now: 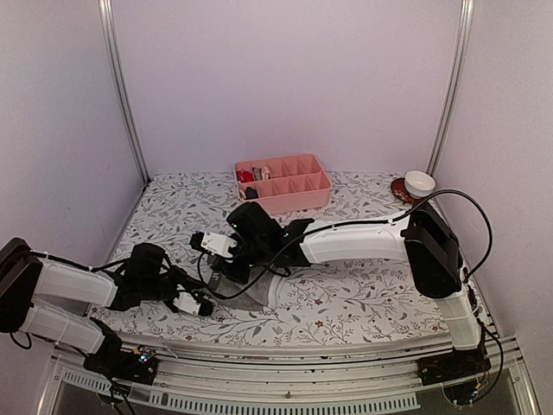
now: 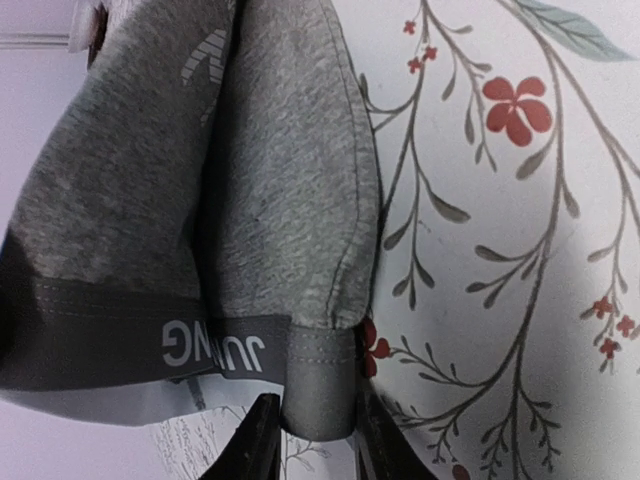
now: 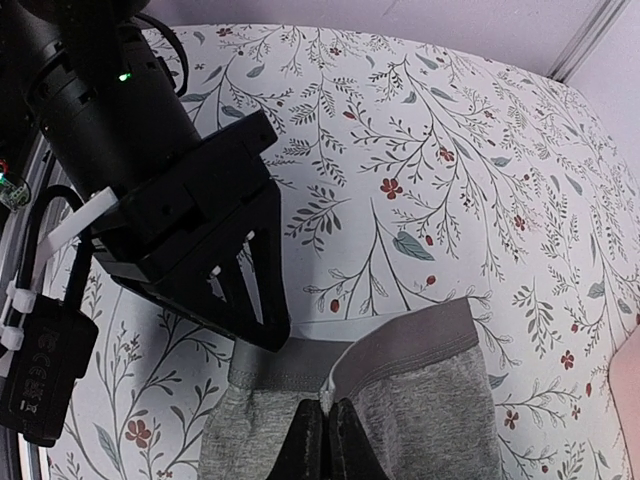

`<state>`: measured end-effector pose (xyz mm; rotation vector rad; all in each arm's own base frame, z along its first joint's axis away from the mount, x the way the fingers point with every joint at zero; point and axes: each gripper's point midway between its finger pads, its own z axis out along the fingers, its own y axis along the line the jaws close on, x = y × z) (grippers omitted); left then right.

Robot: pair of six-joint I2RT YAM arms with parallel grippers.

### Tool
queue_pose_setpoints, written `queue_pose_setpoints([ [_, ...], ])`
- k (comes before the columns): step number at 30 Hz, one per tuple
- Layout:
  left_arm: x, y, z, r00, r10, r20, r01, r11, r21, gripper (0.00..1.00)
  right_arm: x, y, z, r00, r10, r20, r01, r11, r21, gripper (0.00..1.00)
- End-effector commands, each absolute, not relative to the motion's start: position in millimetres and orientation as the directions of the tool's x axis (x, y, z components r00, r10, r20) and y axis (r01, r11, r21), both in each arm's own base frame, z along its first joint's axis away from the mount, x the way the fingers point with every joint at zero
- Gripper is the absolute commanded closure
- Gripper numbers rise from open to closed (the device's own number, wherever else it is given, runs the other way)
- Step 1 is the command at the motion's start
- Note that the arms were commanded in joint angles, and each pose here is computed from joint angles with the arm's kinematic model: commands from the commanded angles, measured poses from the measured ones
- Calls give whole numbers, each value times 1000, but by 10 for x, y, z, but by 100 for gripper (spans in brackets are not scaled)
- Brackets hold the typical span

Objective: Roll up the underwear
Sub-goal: Adjust the underwear at the center of the board.

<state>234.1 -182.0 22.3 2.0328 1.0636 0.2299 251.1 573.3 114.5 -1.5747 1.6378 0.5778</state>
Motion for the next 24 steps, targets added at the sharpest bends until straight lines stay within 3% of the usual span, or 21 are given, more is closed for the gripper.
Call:
queue_pose_setpoints([
  [1,2337,-1862,226,639,745,-192,607,-335,720,78,2552,5767,1077,46,-623,-781,-976,137,-167,98],
  [6,2247,-1906,197,659,727,-192,606,-362,709,100,2543,5782,1019,48,-626,-778,-979,124,-160,98],
  [18,2068,-1940,270,684,701,-203,592,-371,715,100,2422,5841,909,59,-627,-777,-992,52,-117,98],
  [22,2106,-1899,320,651,731,-205,615,-349,707,72,2335,5838,844,64,-632,-772,-996,10,-91,98],
  [24,2081,-1878,350,652,730,-204,616,-354,703,66,2286,5837,817,70,-636,-769,-997,-11,-81,98],
])
